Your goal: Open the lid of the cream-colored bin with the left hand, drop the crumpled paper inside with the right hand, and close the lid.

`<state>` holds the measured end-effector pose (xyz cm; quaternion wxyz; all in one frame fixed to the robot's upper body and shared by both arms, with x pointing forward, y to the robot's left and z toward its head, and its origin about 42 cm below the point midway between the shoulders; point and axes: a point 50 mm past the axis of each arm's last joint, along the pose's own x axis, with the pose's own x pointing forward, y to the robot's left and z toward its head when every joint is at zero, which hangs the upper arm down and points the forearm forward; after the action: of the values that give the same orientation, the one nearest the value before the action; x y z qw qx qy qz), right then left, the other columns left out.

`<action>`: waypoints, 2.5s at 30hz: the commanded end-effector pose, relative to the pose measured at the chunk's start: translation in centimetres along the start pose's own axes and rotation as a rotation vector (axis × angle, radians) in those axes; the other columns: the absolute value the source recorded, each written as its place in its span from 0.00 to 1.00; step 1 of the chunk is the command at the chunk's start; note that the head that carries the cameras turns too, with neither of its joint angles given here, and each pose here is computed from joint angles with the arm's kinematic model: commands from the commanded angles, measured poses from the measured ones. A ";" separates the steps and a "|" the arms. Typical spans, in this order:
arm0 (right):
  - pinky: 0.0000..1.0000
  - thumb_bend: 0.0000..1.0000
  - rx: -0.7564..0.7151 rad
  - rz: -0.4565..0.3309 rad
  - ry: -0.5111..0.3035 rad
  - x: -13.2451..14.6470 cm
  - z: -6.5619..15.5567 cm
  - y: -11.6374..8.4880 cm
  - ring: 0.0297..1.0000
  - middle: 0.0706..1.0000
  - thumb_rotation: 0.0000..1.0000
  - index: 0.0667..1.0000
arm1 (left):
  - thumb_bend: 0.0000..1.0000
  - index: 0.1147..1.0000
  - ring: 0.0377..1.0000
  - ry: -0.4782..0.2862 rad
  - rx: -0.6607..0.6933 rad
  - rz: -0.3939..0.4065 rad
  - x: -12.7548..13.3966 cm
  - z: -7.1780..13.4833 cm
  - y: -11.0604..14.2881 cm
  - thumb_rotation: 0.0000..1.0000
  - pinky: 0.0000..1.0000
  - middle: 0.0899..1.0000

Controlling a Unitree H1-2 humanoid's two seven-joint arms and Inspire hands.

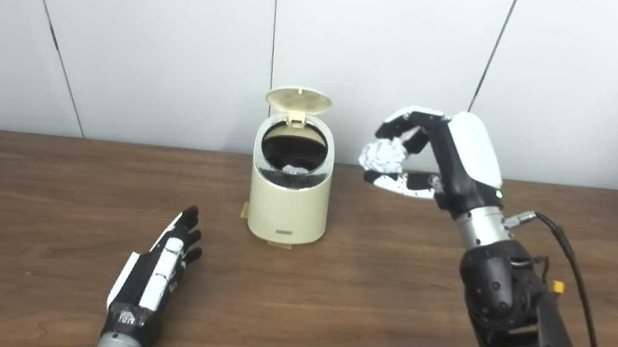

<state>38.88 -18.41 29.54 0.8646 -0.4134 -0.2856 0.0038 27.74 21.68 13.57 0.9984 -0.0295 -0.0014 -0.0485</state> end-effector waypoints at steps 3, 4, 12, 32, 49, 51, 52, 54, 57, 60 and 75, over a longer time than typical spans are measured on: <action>0.32 0.50 -0.025 -0.011 -0.118 2.9 2.8 0.0 0.38 0.48 0.00 0.47 | 0.54 1.00 0.97 -0.096 0.016 -0.014 1.0 1.6 -0.5 0.84 0.94 0.99; 0.32 0.50 -0.029 -0.009 -0.124 3.1 2.9 0.3 0.38 0.48 0.00 0.47 | 0.54 1.00 0.97 -0.096 0.016 -0.014 1.0 1.6 -0.6 0.84 0.94 0.99; 0.32 0.50 0.013 0.024 -0.139 6.2 3.9 3.2 0.38 0.48 0.00 0.48 | 0.56 1.00 0.97 -0.095 0.023 -0.013 1.0 1.5 -1.0 0.84 0.94 0.99; 0.33 0.50 0.025 0.039 -0.083 8.1 1.6 8.1 0.37 0.47 0.00 0.48 | 0.60 1.00 0.96 -0.107 0.021 0.002 0.7 1.5 -2.3 0.83 0.91 0.98; 0.41 0.50 -0.006 0.045 -0.080 7.7 0.9 7.5 0.39 0.46 0.00 0.54 | 0.62 1.00 0.95 -0.107 0.029 -0.003 0.6 1.9 -2.3 0.81 0.92 0.97; 0.42 0.50 -0.005 0.046 -0.082 7.7 1.0 7.3 0.39 0.46 0.00 0.54 | 0.62 0.99 0.95 -0.101 0.032 -0.003 0.6 1.9 -2.3 0.78 0.93 0.96; 0.42 0.50 -0.004 0.047 -0.084 7.7 1.0 7.3 0.39 0.45 0.00 0.54 | 0.62 0.99 0.95 -0.100 0.038 -0.003 0.6 1.9 -2.3 0.78 0.93 0.96; 0.42 0.49 -0.003 0.048 -0.084 7.7 1.0 7.3 0.38 0.46 0.00 0.55 | 0.61 0.98 0.95 -0.100 0.047 -0.003 0.7 1.8 -2.2 0.74 0.93 0.96; 0.42 0.49 -0.008 0.055 -0.076 7.6 1.1 7.2 0.38 0.46 0.00 0.55 | 0.56 0.96 0.94 -0.109 0.057 -0.001 0.7 1.8 -2.2 0.67 0.93 0.94; 0.46 0.51 -0.009 0.062 -0.067 7.6 1.0 7.1 0.37 0.45 0.00 0.54 | 0.48 0.96 0.94 -0.116 0.069 0.000 0.6 1.9 -2.1 0.61 0.92 0.94; 0.45 0.52 -0.066 0.079 -0.044 7.1 0.7 6.8 0.54 0.60 0.13 0.46 | 0.38 0.96 0.94 -0.134 0.078 -0.012 0.5 2.2 -1.9 0.50 0.89 0.95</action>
<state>45.60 -11.39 26.14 0.8528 -0.4480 -0.2628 0.0546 27.62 20.15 13.91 0.9988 0.0060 -0.0179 -0.0453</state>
